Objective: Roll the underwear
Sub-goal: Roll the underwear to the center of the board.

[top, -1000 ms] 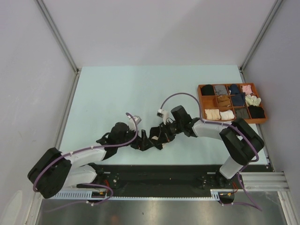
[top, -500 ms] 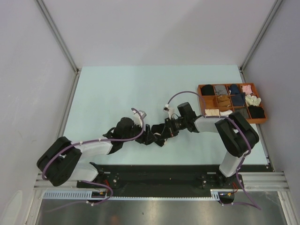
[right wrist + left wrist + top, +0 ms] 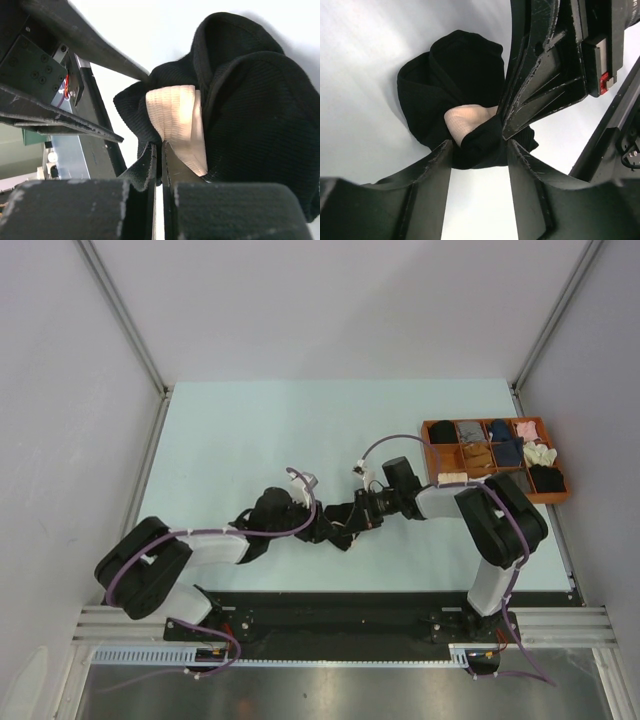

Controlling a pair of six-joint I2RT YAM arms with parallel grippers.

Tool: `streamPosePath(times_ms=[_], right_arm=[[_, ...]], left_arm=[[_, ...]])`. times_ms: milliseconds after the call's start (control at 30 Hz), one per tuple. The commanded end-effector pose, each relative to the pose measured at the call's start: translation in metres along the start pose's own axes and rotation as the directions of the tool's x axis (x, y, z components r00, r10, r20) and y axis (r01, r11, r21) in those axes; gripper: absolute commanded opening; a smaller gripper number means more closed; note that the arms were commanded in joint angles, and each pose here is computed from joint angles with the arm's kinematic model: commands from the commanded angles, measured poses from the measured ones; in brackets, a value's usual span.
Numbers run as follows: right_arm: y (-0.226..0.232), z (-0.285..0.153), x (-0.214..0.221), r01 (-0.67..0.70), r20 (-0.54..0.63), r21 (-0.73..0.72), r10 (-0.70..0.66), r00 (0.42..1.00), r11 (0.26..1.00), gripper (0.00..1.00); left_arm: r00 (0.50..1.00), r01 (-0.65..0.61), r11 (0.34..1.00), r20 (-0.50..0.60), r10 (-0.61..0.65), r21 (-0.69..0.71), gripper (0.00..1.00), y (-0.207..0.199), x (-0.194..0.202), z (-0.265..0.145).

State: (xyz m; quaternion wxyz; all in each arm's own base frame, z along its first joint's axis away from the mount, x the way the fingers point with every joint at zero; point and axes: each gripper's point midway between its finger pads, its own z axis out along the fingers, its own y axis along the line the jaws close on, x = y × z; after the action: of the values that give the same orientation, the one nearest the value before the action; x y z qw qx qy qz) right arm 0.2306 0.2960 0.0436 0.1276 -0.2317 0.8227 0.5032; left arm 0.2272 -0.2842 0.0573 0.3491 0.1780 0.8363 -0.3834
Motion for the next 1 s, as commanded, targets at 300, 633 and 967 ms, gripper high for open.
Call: streamPosePath(times_ms=[300, 633, 967], right_arm=[[-0.009, -0.016, -0.038, 0.021, 0.117, 0.067, -0.028, 0.993, 0.998, 0.41], [-0.001, -0.037, -0.054, 0.099, 0.168, 0.175, -0.129, 0.977, 0.980, 0.71], [0.002, -0.024, -0.033, 0.216, 0.065, 0.354, -0.254, 0.965, 0.910, 0.73]], left_arm=[[0.996, 0.052, 0.993, -0.065, -0.059, -0.102, 0.00, 0.013, -0.009, 0.032], [0.984, 0.118, 0.987, -0.122, -0.131, -0.110, 0.00, 0.010, -0.006, 0.045], [0.975, 0.157, 0.979, -0.139, -0.174, -0.127, 0.00, 0.010, -0.008, 0.049]])
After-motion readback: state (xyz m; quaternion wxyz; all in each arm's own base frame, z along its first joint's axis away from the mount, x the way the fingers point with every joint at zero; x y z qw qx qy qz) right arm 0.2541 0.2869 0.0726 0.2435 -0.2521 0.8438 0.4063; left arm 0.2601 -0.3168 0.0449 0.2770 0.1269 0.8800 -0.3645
